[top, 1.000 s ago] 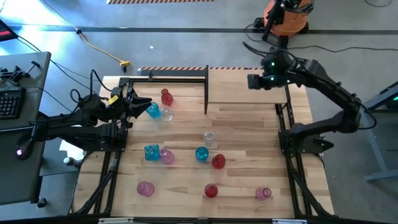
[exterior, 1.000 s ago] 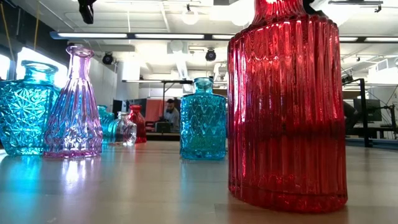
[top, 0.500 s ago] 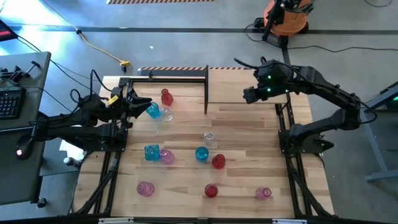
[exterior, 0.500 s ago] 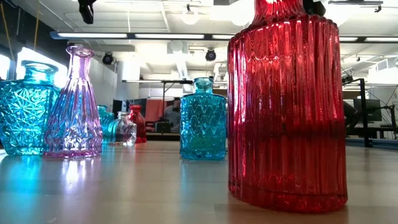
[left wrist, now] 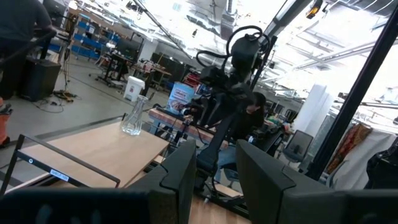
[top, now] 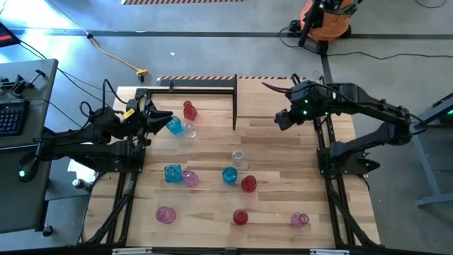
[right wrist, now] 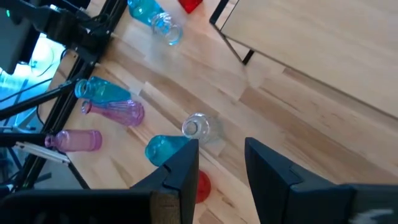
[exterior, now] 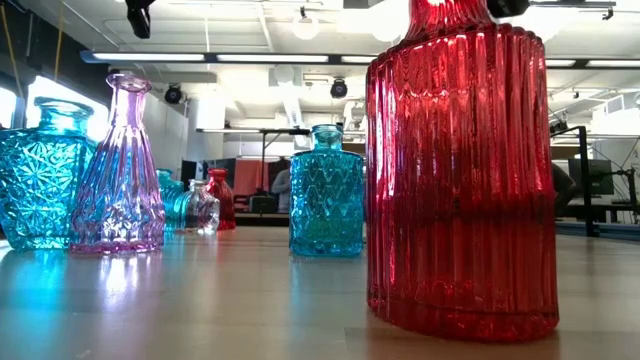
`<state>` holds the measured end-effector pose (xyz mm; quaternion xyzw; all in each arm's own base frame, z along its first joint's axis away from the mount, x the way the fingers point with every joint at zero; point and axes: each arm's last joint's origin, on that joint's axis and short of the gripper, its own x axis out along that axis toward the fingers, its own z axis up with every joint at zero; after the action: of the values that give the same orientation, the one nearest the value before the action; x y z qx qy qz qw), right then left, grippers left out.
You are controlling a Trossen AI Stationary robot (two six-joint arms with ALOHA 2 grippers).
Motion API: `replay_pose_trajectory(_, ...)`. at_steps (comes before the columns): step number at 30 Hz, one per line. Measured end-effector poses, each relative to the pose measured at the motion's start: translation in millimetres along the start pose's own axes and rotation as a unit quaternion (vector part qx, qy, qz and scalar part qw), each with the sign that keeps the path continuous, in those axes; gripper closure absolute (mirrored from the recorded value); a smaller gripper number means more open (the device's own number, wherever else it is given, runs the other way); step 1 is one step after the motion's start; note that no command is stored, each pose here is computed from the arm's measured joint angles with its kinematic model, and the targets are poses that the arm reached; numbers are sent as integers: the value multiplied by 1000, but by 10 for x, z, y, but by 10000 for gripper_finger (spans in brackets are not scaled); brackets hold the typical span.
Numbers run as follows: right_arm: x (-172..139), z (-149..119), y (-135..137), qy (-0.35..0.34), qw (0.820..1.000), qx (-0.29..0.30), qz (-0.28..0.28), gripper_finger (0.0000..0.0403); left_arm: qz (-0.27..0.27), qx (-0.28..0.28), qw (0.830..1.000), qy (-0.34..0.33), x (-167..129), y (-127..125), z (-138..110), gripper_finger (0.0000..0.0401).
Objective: Sort vases onto shelf
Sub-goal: Put the top pink vase on the shelf
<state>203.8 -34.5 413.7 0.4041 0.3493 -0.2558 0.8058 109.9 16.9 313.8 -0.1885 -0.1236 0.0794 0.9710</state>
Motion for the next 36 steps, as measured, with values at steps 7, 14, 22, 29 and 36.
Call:
replay_pose_trajectory(7, -4, -70, 58, 7, 1000, -17, 6, 292, 5, -12, 1000, -2, 0, 3, 2, 295)
replay_pose_trajectory(14, -7, -113, 92, -10, 1000, -23, -6, 292, 15, -43, 999, -9, 2, 8, 6, 295)
replay_pose_trajectory(22, -7, -113, 93, -14, 1000, -14, -9, 292, -7, -117, 993, 11, 50, -1, -23, 295)
replay_pose_trajectory(29, -9, -135, 125, -15, 1000, -20, -1, 292, -47, -143, 988, 24, 254, -23, -76, 295)
replay_pose_trajectory(36, -17, -192, 169, -25, 999, -35, -5, 292, -38, -157, 986, 49, 447, 4, -203, 295)
